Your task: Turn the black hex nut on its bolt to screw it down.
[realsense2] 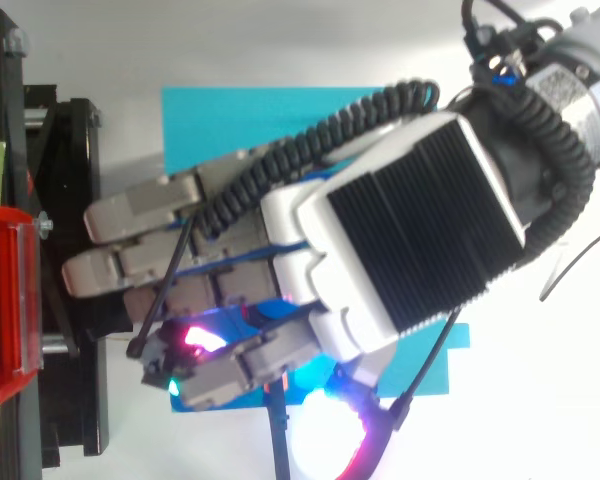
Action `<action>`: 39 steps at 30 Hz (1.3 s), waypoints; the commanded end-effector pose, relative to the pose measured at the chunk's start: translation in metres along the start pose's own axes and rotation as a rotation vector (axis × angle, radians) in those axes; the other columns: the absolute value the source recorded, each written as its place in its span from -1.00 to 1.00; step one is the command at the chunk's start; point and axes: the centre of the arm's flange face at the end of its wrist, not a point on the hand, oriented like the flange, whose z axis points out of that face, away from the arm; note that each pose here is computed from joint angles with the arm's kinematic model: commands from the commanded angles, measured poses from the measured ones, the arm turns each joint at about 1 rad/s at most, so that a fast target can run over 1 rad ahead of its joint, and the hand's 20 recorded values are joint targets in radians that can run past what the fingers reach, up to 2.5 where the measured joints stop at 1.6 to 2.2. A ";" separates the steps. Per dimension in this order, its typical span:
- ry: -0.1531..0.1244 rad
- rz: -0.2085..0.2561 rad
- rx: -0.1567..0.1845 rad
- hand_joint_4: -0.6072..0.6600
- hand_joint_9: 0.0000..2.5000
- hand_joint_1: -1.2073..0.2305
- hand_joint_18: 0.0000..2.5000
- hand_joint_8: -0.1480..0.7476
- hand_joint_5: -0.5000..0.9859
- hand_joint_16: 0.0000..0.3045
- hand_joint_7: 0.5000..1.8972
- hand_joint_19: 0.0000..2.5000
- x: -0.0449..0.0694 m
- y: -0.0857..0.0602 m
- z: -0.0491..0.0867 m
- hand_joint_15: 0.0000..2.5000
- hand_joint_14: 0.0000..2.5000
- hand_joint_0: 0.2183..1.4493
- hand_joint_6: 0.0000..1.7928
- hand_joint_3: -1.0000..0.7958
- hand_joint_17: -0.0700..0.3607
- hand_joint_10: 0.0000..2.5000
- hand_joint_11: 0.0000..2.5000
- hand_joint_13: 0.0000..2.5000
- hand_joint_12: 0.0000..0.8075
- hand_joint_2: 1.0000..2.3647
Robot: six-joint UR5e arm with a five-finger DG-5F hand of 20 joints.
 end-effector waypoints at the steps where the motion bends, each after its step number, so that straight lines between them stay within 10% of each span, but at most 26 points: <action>1: 0.013 0.000 0.008 0.22 -0.36 0.35 -0.80 -0.19 -0.39 -0.71 -0.09 -0.89 0.006 0.010 0.006 -1.00 -1.00 -0.61 -0.44 -0.44 -0.21 -1.00 -0.96 -0.68 -0.22 -1.00; 17: 0.035 -0.013 0.009 0.23 -0.42 0.35 -0.86 -0.21 -0.41 -0.70 -0.28 -0.88 0.032 0.035 0.012 -1.00 -1.00 -0.61 -0.44 -0.44 -0.20 -1.00 -0.98 -0.75 -0.19 -1.00; 24: 0.057 -0.032 -0.014 0.11 -0.43 0.34 -0.91 -0.22 -0.36 -0.71 0.24 -0.89 0.033 0.032 0.004 -1.00 -1.00 -0.59 -0.44 -0.44 -0.21 -1.00 -0.98 -0.79 -0.20 -1.00; 39: 0.060 -0.107 -0.004 0.11 -0.43 0.34 -0.91 -0.21 -0.35 -0.71 0.35 -0.89 0.033 0.019 -0.008 -1.00 -1.00 -0.60 -0.44 -0.44 -0.21 -1.00 -0.98 -0.79 -0.18 -1.00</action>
